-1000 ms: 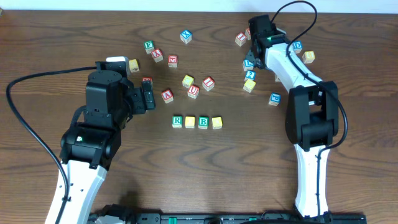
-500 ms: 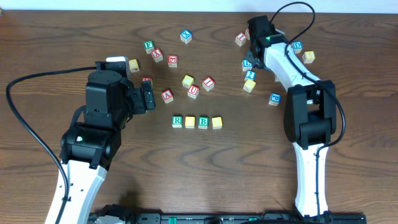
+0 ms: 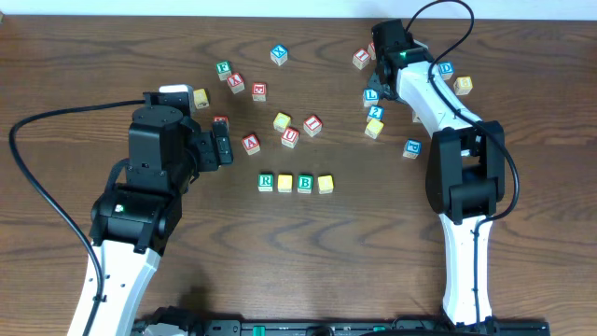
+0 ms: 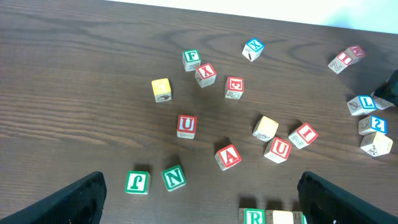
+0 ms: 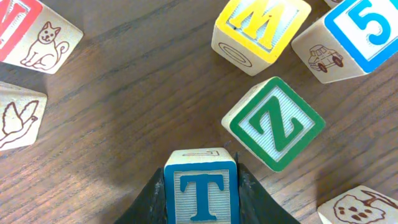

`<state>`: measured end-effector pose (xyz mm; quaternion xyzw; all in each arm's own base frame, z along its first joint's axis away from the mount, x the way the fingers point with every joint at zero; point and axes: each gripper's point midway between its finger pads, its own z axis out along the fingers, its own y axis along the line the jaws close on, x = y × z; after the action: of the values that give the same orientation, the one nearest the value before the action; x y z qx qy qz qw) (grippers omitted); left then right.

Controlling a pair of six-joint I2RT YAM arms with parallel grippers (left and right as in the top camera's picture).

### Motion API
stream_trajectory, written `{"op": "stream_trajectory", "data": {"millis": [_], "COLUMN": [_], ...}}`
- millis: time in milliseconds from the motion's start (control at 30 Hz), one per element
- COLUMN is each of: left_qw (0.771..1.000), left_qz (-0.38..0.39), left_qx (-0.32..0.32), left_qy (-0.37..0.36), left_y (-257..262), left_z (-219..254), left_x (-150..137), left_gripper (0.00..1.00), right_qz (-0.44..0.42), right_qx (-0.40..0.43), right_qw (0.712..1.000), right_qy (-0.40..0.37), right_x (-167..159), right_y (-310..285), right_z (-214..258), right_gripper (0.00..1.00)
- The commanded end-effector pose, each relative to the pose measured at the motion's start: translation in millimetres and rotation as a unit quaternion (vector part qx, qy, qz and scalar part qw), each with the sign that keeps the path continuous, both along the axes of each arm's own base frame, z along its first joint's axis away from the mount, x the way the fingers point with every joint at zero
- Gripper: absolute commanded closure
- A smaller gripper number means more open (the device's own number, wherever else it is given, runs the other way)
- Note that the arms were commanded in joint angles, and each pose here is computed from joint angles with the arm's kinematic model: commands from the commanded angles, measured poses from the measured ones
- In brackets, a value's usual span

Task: Spell out ROBOT
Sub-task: 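Lower the right gripper and close it on the blue T block, then lift the T block and carry it toward the letter row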

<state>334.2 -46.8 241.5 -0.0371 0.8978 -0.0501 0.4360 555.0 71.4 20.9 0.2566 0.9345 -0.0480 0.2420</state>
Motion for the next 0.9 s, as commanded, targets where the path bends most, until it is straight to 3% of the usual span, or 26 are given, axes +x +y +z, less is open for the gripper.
{"op": "stream_trajectory", "data": {"millis": [0, 167, 333, 500, 700, 867], "left_qw": [1.000, 1.000, 1.000, 1.000, 1.000, 1.000], "left_qz": [0.003, 0.003, 0.003, 0.003, 0.003, 0.003], "left_qx": [0.002, 0.002, 0.002, 0.002, 0.002, 0.002], "left_qy": [-0.005, -0.004, -0.005, -0.005, -0.005, -0.005], "left_y": [2.0, 2.0, 2.0, 2.0, 2.0, 2.0], "left_z": [3.1, 3.0, 3.1, 3.1, 3.1, 3.1], "left_x": [0.0, 0.0, 0.0, 0.0, 0.0, 0.0], "left_gripper": [0.04, 0.04, 0.04, 0.03, 0.04, 0.04], "right_qz": [0.001, 0.013, 0.037, 0.081, 0.143, 0.171], "right_qx": [-0.006, -0.010, -0.024, -0.036, -0.049, -0.016], "right_qw": [1.000, 1.000, 0.999, 0.995, 0.988, 0.985], "right_qy": [0.006, 0.015, 0.001, 0.035, 0.021, 0.011], "right_x": [-0.3, -8.2, -24.3, -84.8, -133.9, -187.2], "right_y": [-0.5, -0.4, 7.0, 25.0, 67.6, 75.7], "right_z": [-2.2, 12.9, 72.9, 138.8, 173.0, 146.8], "right_gripper": [0.81, 0.95, 0.98, 0.99, 0.99, 0.99]}}
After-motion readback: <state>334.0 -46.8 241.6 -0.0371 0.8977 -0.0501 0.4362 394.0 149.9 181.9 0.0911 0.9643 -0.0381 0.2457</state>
